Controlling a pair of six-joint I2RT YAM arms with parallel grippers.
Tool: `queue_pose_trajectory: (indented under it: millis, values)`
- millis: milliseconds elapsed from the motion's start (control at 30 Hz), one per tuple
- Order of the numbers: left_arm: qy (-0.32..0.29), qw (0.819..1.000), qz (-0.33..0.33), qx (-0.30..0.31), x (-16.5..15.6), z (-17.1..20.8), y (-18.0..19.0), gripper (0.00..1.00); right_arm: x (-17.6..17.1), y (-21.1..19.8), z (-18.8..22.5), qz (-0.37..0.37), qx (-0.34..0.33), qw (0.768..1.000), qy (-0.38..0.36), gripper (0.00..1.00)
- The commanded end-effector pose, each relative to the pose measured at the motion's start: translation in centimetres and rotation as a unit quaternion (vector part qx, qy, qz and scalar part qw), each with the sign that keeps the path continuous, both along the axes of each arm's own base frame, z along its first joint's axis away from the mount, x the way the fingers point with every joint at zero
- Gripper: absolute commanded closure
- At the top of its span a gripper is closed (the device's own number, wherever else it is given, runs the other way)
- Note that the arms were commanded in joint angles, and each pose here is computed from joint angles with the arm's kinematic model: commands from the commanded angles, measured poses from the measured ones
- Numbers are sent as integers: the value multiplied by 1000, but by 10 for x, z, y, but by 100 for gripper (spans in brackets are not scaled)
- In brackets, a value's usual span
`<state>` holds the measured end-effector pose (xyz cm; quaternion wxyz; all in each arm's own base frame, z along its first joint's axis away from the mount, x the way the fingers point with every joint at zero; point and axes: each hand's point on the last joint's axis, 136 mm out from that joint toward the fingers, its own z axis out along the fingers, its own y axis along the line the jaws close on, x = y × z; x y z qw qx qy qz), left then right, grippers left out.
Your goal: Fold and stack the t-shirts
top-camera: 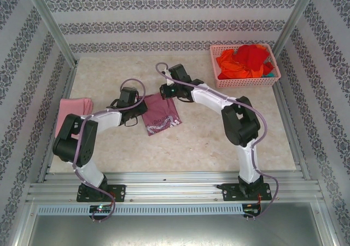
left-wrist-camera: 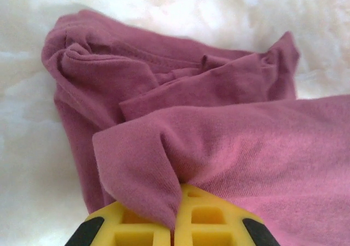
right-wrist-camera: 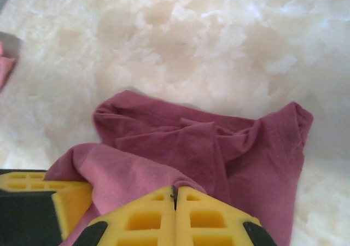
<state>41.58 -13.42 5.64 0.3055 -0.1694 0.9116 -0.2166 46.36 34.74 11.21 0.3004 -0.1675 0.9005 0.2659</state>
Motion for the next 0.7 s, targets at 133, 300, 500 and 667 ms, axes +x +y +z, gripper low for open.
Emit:
queue_pose_trajectory:
  millis: [133, 300, 500, 667]
  values:
    - [-17, 1000, 21, 13, 23, -11, 12, 85, 36, 5, -22, 28, 4, 1000, -11, 89]
    - [-25, 999, 22, 21, 18, -7, 16, 54, 39, -9, -4, 0, 21, 999, -34, 46]
    - [-37, 998, 31, 38, 1, 5, 27, 31, 15, -25, -4, -20, 24, 999, -36, 26]
    - [-21, 999, 24, 24, 1, -8, 22, 30, -14, -11, -30, 31, 11, 999, -20, 25]
